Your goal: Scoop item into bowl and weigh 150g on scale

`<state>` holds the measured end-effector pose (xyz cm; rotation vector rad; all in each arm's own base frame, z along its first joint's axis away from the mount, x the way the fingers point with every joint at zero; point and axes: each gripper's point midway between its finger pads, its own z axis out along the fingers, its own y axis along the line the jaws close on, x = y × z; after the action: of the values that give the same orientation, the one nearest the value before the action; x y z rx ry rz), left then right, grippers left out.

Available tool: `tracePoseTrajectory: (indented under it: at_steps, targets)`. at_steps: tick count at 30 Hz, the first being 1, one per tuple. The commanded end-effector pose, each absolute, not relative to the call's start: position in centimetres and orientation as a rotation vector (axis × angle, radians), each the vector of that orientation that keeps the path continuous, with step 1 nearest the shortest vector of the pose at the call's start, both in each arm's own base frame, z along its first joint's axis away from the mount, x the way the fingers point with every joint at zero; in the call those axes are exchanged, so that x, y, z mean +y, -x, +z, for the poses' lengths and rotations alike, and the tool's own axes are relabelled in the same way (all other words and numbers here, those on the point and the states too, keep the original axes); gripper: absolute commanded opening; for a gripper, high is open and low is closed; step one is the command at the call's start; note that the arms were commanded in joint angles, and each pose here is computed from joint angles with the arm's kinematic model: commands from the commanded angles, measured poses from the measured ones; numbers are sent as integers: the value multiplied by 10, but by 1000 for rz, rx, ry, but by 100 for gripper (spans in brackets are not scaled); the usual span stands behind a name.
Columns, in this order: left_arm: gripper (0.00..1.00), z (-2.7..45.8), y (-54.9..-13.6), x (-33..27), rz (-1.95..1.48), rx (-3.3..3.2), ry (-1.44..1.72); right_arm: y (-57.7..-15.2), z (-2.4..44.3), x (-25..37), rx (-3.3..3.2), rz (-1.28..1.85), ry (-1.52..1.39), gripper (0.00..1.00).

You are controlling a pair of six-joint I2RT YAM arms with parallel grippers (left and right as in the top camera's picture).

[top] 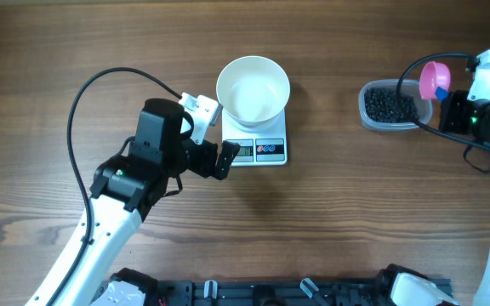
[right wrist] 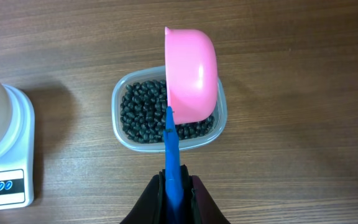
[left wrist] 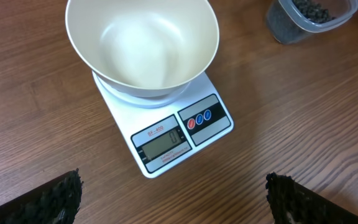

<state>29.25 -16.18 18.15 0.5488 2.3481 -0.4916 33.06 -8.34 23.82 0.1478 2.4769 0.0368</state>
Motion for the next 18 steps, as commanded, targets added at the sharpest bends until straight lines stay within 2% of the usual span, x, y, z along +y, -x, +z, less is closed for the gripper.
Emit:
tracePoseTrajectory:
  at_steps: [1, 8, 18]
  targets:
    - [100, 184, -293, -162, -476, 2339, -573, -337, 241, -84, 2461, 29, -103, 4]
    - [100, 184, -293, -162, -476, 2338, -573, -353, 215, -89, 2498, 22, -45, 4]
    - [100, 184, -293, -162, -476, 2338, -573, -371, 147, -88, 2656, 145, -4, 4]
